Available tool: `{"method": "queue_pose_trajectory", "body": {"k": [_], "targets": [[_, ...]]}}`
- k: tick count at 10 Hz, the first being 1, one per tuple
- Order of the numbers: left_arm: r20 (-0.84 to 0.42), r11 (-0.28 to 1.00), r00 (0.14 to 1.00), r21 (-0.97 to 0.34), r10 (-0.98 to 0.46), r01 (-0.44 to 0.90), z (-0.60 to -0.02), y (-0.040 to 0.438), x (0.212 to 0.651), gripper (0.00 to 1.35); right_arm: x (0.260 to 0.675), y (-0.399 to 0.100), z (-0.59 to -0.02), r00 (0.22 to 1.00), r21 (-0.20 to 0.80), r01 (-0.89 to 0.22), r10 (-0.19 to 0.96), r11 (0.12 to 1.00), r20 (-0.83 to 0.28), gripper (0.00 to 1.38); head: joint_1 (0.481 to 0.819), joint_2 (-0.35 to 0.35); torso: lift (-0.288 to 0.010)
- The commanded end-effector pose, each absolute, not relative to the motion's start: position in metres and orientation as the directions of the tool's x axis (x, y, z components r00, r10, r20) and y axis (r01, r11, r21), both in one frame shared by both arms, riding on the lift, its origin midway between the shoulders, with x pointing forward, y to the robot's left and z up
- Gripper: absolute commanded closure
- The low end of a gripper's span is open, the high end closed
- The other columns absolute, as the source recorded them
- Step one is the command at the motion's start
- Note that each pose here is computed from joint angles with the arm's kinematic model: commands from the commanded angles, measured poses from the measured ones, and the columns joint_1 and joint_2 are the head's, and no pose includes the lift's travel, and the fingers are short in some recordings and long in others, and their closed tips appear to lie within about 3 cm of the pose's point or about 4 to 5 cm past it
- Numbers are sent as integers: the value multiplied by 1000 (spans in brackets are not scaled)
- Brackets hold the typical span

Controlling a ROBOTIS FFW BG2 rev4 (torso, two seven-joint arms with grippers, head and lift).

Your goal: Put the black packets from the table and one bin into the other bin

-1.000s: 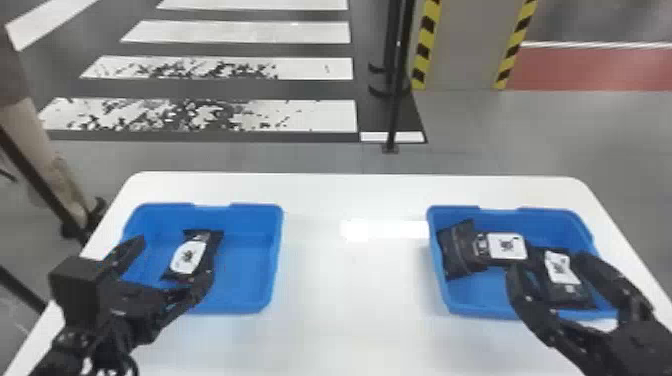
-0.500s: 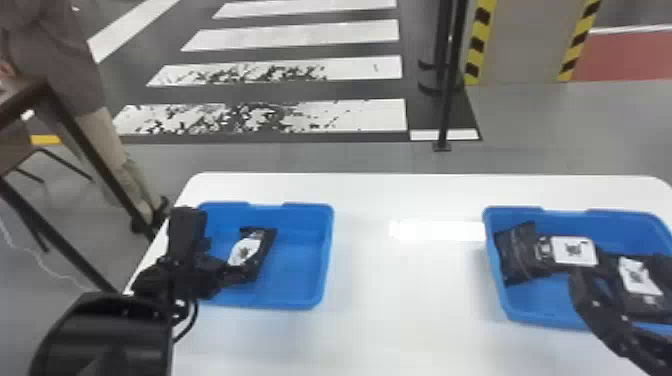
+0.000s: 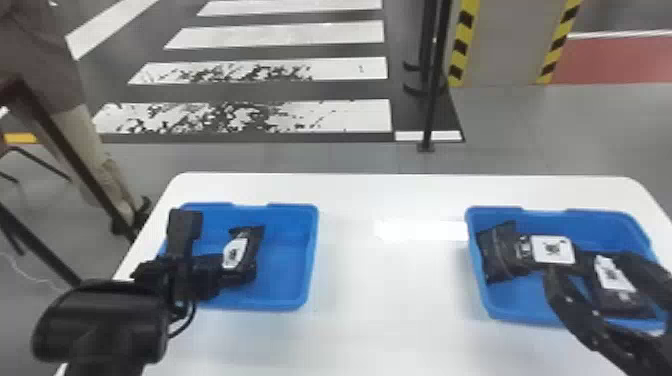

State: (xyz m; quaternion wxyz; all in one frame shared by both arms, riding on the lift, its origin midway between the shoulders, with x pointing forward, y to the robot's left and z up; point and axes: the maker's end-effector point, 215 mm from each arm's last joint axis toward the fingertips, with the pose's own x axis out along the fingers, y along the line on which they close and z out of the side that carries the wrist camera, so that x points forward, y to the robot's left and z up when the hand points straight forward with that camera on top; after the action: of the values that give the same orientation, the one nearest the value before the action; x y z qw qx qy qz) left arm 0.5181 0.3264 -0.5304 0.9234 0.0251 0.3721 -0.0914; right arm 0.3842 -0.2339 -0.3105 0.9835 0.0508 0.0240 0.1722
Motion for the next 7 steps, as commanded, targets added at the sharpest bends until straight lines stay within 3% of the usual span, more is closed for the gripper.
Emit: {"method": "queue_pose_trajectory", "body": {"k": [1, 4, 7], "targets": [[-691, 982, 709, -7, -140, 187, -534, 328, 515, 1217, 384, -234, -312, 939, 115, -337, 343, 934, -31, 140, 695, 113, -110], [-600, 975, 777, -18, -188, 222, -517, 312, 517, 1208, 385, -232, -310, 936, 113, -347, 351, 931, -25, 140, 695, 113, -110], [-339, 980, 922, 2, -186, 198, -411, 305, 497, 1208, 394, -226, -293, 929, 100, -368, 371, 924, -7, 140, 695, 105, -110]]}}
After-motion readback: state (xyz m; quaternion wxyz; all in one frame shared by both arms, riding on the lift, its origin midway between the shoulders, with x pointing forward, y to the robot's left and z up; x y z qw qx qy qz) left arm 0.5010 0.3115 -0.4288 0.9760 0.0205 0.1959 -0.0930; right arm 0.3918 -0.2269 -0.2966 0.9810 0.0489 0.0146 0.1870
